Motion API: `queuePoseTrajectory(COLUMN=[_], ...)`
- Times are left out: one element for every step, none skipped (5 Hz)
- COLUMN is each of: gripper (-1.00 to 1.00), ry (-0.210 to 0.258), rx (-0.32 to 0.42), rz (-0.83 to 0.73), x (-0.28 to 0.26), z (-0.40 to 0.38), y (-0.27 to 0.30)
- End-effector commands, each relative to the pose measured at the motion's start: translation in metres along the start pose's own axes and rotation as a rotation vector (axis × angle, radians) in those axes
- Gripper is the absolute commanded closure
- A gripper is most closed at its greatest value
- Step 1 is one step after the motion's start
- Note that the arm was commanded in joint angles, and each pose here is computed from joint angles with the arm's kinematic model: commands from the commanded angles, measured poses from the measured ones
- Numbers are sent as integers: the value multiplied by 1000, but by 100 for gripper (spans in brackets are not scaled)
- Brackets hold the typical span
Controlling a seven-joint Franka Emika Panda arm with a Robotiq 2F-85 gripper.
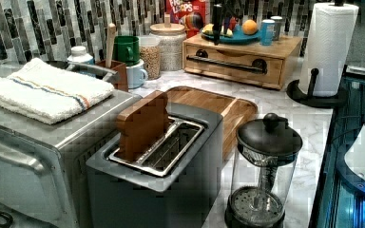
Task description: Open the drawer.
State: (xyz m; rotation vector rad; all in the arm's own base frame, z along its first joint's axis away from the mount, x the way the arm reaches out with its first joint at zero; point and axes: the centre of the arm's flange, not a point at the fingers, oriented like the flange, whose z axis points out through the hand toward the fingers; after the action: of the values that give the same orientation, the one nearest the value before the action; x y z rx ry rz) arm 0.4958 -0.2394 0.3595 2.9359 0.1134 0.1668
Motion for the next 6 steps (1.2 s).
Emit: queuePoseTrajectory(gripper=[-100,-100,-100,-100,-100,-100], ry=[15,27,38,23,30,19], rx=[6,-12,-11,9,27,15], rz=[43,29,-10,20,45,110], x=[-18,-29,-34,-27,-14,8], z=[61,71,80,74,70,66], y=[-33,-29,-16,-25,-43,-74])
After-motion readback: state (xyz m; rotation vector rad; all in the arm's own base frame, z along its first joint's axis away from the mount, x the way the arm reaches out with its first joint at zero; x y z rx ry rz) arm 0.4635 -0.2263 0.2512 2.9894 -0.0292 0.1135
